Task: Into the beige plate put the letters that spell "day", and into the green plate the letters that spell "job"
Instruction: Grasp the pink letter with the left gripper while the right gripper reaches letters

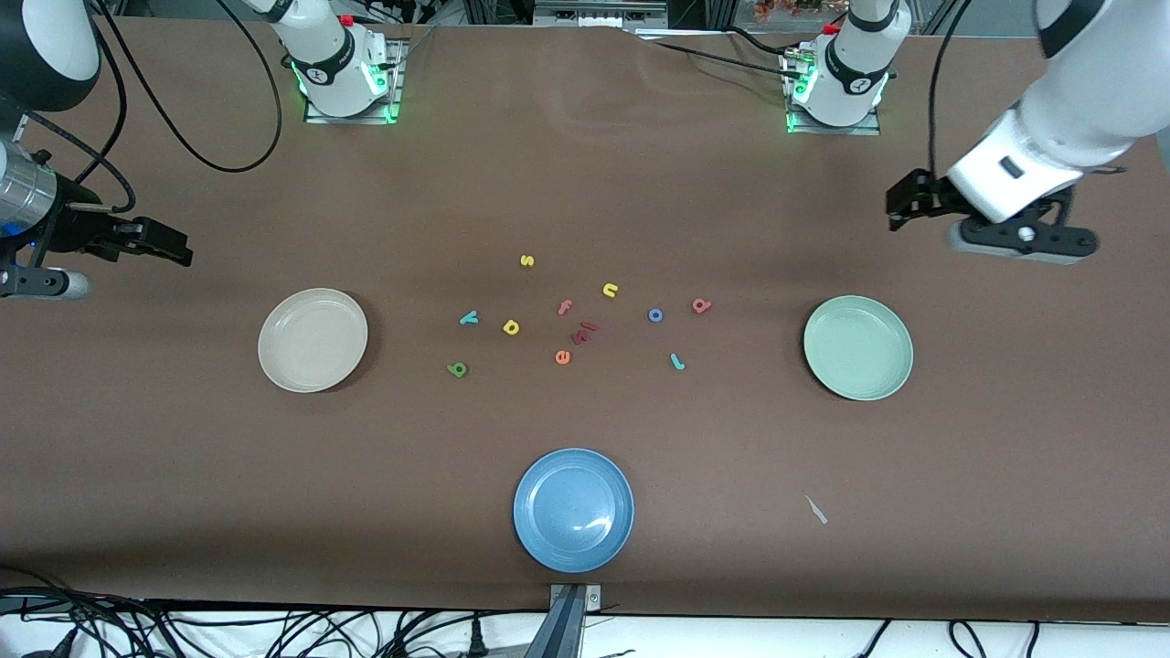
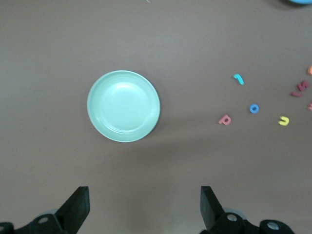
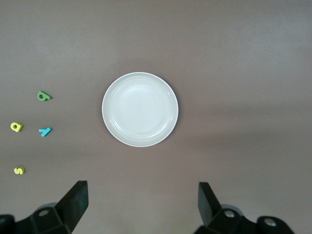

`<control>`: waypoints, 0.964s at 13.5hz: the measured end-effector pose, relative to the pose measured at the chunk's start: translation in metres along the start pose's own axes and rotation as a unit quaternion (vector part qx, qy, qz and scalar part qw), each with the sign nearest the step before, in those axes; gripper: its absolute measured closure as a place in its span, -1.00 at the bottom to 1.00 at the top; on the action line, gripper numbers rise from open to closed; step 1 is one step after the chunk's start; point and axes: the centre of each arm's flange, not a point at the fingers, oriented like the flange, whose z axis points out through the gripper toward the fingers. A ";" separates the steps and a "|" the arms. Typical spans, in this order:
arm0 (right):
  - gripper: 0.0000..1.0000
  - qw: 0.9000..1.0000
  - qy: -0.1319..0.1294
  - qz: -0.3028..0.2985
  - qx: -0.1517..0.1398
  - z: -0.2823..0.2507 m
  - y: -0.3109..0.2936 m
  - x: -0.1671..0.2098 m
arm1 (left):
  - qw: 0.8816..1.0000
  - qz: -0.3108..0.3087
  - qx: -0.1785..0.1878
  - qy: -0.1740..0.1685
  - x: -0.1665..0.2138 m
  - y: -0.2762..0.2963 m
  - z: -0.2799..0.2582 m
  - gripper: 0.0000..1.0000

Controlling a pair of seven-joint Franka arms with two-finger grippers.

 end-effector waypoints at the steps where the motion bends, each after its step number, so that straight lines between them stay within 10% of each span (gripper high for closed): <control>1: -1.00 1.000 -0.001 -0.001 0.000 0.001 -0.001 0.000 | 1.000 0.018 0.000 -0.014 0.007 0.019 0.016 -1.00; 13: -1.00 0.999 -0.004 -0.038 0.012 0.039 -0.094 0.003 | 0.989 0.140 -0.026 -0.046 0.083 0.181 0.208 -1.00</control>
